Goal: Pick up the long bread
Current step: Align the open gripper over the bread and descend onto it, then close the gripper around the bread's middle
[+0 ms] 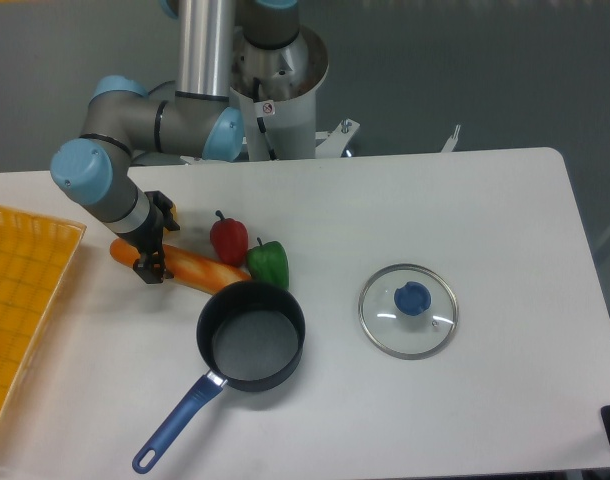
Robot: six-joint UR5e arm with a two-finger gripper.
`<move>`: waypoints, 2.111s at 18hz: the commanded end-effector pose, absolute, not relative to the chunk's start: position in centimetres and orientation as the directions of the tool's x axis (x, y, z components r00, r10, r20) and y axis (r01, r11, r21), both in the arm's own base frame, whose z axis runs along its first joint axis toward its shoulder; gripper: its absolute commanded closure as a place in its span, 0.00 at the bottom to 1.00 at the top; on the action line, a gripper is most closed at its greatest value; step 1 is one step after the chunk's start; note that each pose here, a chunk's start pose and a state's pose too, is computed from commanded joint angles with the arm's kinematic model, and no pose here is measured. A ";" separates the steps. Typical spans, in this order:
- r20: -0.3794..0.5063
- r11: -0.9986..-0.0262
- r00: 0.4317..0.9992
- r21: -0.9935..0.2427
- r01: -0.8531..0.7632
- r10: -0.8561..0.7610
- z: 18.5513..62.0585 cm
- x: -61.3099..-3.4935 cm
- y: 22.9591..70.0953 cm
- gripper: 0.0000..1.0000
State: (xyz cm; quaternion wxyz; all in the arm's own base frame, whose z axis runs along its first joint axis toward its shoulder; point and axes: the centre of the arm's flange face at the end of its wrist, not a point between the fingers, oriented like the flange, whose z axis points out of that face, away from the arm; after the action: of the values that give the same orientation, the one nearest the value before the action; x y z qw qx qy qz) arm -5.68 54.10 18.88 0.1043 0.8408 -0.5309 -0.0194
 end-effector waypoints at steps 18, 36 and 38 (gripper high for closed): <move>0.081 -0.434 0.461 0.231 -0.871 -0.884 17.8 -4.9 54.6 0.04; 0.034 -0.533 0.555 0.236 -0.812 -0.831 18.7 -4.9 56.3 0.89; 0.021 -0.540 0.559 0.233 -0.809 -0.829 19.5 -5.3 56.6 0.89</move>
State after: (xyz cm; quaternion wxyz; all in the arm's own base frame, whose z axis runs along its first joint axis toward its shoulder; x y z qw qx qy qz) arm -5.30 56.57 19.45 0.1082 0.8764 -0.4671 -0.0460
